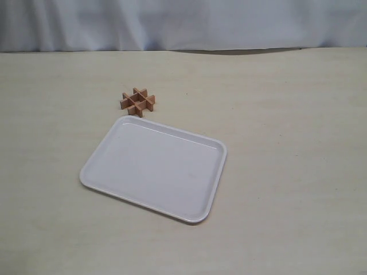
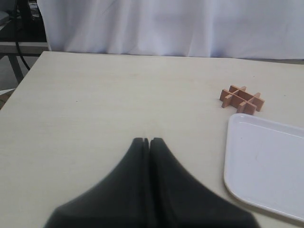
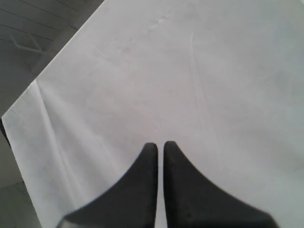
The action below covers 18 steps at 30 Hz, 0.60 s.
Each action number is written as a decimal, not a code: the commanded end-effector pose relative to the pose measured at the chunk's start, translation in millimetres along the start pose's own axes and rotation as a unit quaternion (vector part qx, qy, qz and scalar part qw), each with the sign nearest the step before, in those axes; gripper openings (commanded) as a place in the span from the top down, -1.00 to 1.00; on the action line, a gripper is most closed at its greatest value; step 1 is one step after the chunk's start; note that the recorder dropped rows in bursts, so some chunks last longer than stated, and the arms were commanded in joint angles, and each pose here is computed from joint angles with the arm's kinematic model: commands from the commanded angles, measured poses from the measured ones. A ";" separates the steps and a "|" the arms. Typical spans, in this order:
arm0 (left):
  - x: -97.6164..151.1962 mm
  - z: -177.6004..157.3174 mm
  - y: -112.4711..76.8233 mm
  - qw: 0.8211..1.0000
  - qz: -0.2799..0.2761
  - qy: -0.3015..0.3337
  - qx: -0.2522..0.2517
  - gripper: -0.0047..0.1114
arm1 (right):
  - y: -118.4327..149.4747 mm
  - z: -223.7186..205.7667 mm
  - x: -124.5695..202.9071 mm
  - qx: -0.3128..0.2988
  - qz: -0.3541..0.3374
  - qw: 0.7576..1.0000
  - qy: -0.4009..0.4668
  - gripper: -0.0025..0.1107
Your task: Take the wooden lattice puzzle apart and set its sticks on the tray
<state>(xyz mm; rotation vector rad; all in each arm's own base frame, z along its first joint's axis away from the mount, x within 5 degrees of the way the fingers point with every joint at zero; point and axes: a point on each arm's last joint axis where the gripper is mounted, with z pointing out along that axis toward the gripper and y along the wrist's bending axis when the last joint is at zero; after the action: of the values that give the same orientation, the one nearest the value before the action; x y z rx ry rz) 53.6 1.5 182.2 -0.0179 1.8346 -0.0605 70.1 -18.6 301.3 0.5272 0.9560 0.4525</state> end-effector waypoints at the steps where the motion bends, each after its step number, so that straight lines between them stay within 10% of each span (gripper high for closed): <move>1: 0.2 0.2 -0.3 1.000 0.003 -0.002 0.003 0.92 | 12.6 45.4 -3.7 0.000 -0.036 0.999 0.037 0.88; 11: 0.2 0.2 -0.3 1.000 0.003 -0.002 0.003 0.92 | -8.6 161.0 45.4 0.076 -0.163 0.947 0.266 0.88; 18: 0.2 0.2 -0.3 1.000 0.003 -0.002 0.003 0.92 | -46.1 193.5 124.7 0.166 -0.329 0.791 0.488 0.88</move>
<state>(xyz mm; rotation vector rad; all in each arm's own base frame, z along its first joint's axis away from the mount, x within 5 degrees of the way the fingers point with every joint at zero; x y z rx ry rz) 53.6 1.5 182.2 -0.0179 1.8346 -0.0605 284.5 -31.6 308.7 0.3141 1.9542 0.0133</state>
